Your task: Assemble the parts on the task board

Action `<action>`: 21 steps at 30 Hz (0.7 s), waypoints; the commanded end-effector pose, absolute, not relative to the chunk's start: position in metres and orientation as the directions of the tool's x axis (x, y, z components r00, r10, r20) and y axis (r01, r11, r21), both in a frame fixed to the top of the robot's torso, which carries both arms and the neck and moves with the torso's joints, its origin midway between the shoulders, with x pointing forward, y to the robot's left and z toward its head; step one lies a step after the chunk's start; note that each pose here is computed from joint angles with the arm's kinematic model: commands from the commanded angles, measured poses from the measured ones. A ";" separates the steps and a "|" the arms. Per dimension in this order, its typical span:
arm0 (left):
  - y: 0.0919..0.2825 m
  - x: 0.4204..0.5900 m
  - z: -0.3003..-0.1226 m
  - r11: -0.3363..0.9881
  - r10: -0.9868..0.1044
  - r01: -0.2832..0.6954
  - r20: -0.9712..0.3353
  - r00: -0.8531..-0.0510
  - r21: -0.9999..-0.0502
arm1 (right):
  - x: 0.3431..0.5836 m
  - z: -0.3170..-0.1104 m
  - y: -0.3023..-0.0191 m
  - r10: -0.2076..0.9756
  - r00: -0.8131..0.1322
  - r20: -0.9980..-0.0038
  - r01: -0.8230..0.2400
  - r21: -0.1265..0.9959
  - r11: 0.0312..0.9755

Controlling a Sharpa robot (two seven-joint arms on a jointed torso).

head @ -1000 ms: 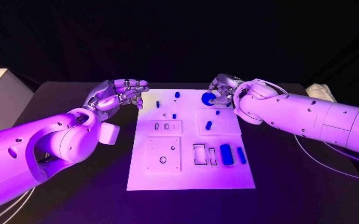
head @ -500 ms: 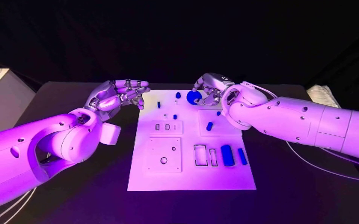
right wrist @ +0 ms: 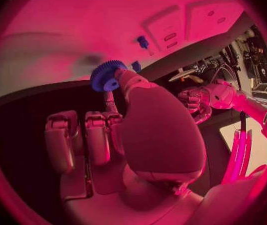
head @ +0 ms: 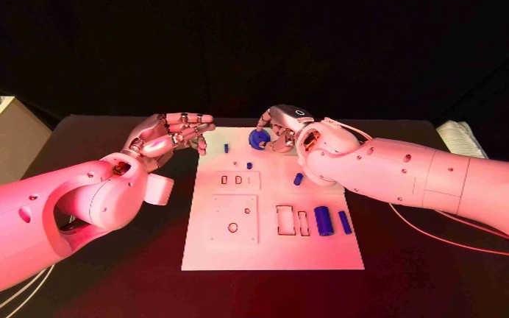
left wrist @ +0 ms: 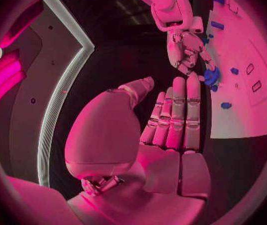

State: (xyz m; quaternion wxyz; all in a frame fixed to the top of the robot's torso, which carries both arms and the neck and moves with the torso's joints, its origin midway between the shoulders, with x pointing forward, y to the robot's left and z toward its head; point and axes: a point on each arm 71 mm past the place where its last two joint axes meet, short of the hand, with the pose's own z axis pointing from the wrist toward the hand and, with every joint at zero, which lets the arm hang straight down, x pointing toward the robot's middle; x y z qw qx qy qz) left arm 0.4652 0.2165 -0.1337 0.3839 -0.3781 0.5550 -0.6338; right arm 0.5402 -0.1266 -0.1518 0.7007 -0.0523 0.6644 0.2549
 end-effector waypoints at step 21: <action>0.213 0.465 -0.132 -0.096 -0.896 0.071 0.055 -0.440 -0.993 | 0.546 -0.172 -0.108 0.241 -0.017 -0.970 -0.420 0.226 0.879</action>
